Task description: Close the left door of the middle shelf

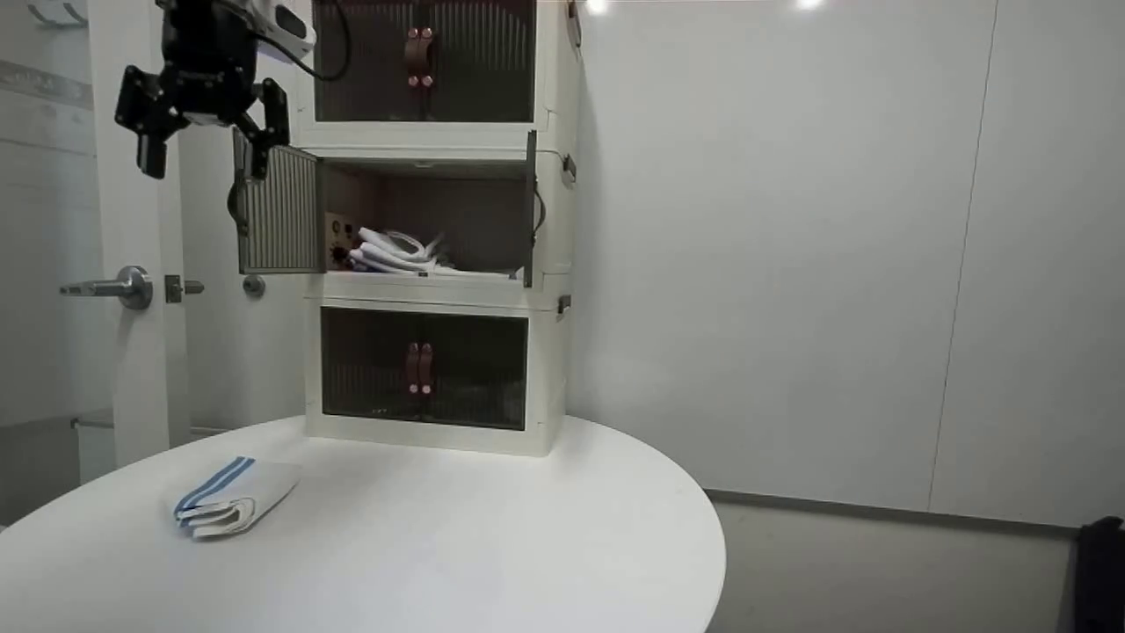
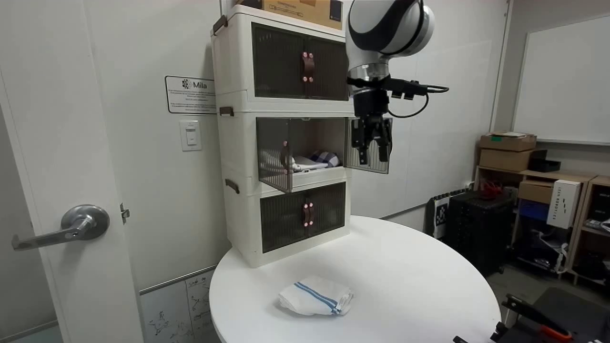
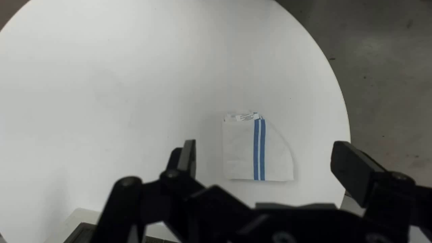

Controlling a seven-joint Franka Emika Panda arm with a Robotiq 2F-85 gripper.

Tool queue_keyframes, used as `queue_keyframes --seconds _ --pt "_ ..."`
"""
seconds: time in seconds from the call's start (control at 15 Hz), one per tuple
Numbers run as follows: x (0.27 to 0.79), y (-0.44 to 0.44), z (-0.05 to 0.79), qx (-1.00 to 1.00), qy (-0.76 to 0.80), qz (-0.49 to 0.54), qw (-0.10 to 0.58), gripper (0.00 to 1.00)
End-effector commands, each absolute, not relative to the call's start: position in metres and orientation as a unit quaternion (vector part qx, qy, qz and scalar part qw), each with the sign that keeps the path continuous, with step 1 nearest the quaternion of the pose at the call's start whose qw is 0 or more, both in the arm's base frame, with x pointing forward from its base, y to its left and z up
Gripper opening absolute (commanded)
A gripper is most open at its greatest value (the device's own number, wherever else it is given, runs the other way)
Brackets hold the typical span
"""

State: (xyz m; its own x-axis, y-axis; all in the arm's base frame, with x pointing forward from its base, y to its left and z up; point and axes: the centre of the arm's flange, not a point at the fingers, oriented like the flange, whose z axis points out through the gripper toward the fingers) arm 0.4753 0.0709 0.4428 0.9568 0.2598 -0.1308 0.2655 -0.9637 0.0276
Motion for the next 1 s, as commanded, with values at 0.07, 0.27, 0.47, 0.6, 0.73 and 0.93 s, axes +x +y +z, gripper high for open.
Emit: queue_keyframes --seconds 0.07,0.27,0.47,0.6,0.73,0.93 --pt "0.521 0.115 0.473 0.987 0.145 -0.045 0.061 1.00" --pt "0.536 0.131 0.489 0.989 0.137 -0.011 0.050 1.00" --pt "0.548 0.138 0.506 0.993 0.116 0.025 0.024 1.00" --pt "0.554 0.142 0.514 0.993 0.107 0.047 0.009 1.00" --pt "0.560 0.147 0.519 0.992 0.105 0.069 -0.004 1.00" --pt "0.573 0.156 0.524 0.989 0.106 0.101 -0.020 1.00"
